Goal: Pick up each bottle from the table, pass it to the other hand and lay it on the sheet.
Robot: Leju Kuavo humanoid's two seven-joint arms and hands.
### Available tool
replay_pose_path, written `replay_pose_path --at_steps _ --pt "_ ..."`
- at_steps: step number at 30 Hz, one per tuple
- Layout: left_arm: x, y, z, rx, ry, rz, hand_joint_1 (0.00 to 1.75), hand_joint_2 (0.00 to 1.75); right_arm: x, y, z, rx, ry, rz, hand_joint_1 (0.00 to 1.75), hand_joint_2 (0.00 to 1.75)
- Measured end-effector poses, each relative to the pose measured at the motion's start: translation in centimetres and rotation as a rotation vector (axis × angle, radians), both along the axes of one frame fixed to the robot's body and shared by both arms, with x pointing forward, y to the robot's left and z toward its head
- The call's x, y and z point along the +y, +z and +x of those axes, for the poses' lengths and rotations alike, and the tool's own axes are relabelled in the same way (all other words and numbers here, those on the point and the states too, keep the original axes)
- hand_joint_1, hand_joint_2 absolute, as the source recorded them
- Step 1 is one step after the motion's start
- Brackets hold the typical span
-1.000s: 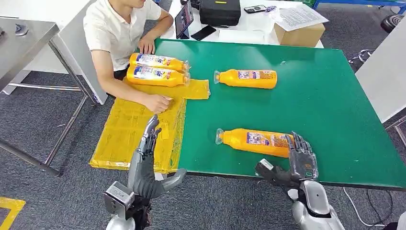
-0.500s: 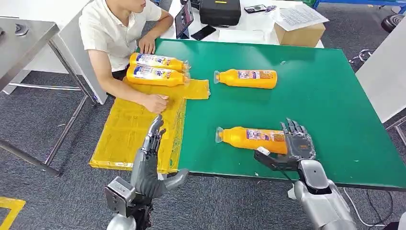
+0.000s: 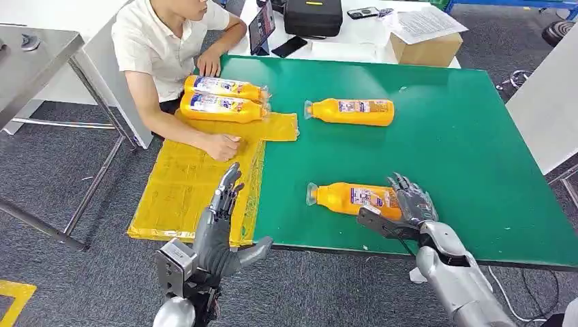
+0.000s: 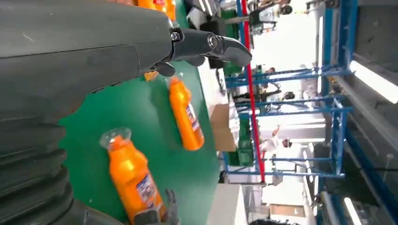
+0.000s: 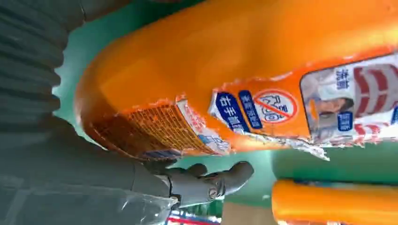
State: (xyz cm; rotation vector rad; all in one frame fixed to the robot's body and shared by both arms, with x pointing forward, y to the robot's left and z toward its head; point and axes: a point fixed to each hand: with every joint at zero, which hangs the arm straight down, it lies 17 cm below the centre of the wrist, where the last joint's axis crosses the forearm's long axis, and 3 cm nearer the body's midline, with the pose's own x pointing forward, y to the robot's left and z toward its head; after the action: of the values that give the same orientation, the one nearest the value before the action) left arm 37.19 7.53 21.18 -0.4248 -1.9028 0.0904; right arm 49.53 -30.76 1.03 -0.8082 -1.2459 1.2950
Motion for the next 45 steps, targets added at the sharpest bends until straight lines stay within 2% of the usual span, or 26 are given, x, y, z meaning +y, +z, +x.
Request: replay_pose_path --at_steps 15,16,17,19,27,32,37,45 --pt "-0.1 -0.6 0.1 0.013 -0.004 0.011 0.0 1.75 -1.2 -0.8 0.6 0.049 -0.012 -0.018 0.0 1.75" --pt "-0.1 -0.6 0.1 0.013 -0.004 0.011 0.0 1.75 -1.2 -0.8 0.6 0.049 -0.012 -0.018 0.09 1.75" --pt "-0.1 -0.7 0.1 0.014 -0.005 0.011 0.0 1.75 -1.2 -0.8 0.6 0.05 -0.013 -0.018 1.36 1.75" --pt "-0.2 -0.8 0.1 0.018 -0.008 0.012 0.0 1.75 -1.2 -0.9 0.5 0.058 -0.011 -0.02 1.75 1.75" --pt "-1.0 -0.8 0.3 0.029 -0.041 0.008 0.0 1.75 -2.2 -1.6 0.6 0.137 -0.005 -0.026 1.75 1.75" --pt "-1.5 -0.7 0.3 0.027 -0.064 0.001 0.0 1.75 -2.3 -1.7 0.0 0.194 0.023 0.109 1.75 1.75" --pt "-1.9 -0.6 0.4 0.019 -0.088 -0.01 0.0 1.75 -1.4 -1.9 -1.4 0.26 0.047 0.332 1.75 1.75" --pt "-2.2 -0.9 0.4 0.026 -0.107 -0.016 0.0 1.75 -1.5 -2.1 -2.2 0.279 0.017 0.446 1.75 1.75"
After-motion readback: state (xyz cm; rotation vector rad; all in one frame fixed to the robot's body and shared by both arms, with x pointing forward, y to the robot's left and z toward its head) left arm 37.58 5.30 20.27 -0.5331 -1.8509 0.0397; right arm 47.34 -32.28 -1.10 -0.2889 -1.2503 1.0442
